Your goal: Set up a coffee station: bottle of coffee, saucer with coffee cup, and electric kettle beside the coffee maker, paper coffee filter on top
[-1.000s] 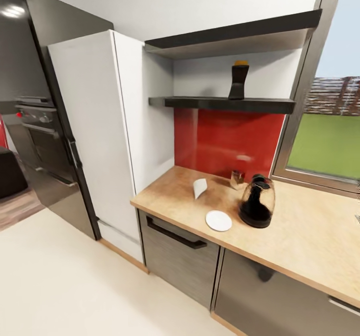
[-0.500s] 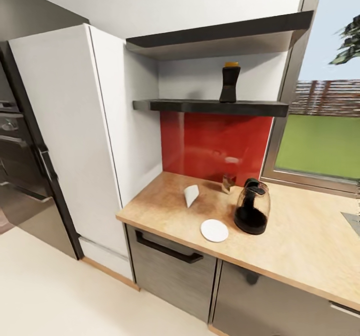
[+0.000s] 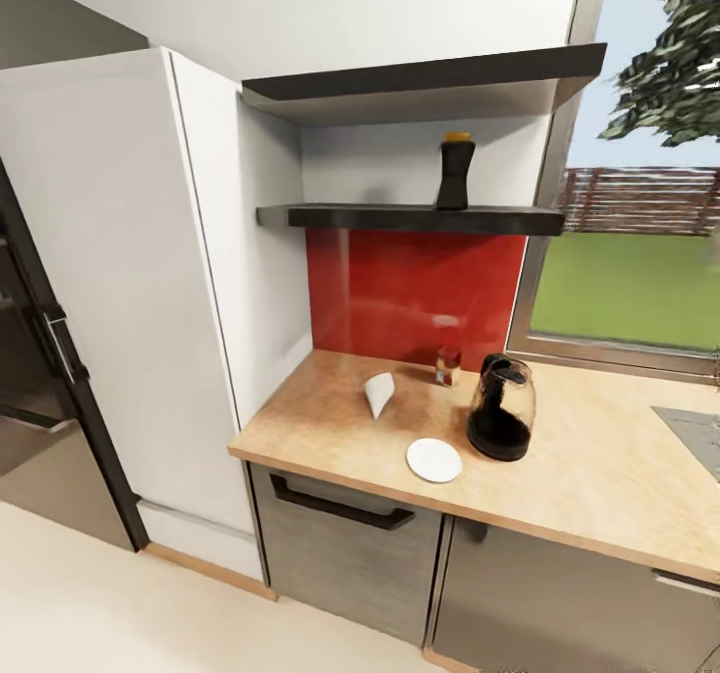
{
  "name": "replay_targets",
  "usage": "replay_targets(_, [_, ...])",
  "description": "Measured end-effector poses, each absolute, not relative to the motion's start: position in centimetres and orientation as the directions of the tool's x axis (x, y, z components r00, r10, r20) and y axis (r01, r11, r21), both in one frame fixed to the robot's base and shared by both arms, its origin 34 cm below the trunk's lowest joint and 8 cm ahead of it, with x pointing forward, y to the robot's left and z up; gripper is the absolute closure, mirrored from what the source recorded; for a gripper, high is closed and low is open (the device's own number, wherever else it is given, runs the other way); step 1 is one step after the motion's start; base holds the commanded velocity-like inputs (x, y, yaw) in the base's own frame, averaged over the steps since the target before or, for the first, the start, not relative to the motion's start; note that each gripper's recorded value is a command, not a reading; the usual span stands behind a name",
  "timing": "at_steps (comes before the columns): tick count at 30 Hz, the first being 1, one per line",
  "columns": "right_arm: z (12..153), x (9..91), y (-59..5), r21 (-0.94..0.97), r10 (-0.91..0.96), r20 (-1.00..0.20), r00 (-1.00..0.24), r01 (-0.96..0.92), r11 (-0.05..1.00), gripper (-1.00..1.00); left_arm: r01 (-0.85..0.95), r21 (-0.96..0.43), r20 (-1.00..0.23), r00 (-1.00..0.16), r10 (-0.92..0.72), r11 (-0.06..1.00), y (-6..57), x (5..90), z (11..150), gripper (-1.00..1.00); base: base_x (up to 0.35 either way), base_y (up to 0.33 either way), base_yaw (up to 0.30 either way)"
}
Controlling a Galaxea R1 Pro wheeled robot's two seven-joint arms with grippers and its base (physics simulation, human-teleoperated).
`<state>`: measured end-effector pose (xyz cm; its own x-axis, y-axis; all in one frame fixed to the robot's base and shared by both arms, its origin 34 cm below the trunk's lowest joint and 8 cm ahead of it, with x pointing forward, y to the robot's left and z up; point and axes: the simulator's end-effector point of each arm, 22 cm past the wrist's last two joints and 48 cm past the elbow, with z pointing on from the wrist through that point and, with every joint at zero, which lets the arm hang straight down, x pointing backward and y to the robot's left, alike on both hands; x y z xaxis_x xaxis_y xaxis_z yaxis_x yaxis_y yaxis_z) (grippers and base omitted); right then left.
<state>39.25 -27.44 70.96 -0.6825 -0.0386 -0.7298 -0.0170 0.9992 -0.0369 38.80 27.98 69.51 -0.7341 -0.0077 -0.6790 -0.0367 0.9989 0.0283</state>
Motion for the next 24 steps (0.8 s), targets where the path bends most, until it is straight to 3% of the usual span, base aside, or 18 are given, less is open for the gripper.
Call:
replay_targets(8, [71.15, 39.45, -27.44, -0.037, -0.039, -0.734, -0.678, -0.017, 0.999, -1.0, -0.037, 0.028, -0.684, -0.729, -0.008, 0.999, 27.98, 39.02, 69.71, -1.0, 0.0, 0.266, -0.225])
replay_targets(15, [71.36, 39.66, -27.43, -0.037, -0.039, -0.739, -0.672, -0.017, 0.999, -1.0, -0.036, 0.028, -0.689, -0.724, -0.007, 0.999, 27.96, 39.23, 69.9, -1.0, 0.0, 0.023, -0.212])
replay_targets(24, [71.36, 39.67, -27.01, -0.033, -0.037, -0.74, -0.672, -0.018, 0.999, -1.0, -0.035, 0.026, -0.692, -0.721, -0.007, 0.999, 27.8, 39.42, 70.01, -1.0, 0.0, 0.0, -0.032])
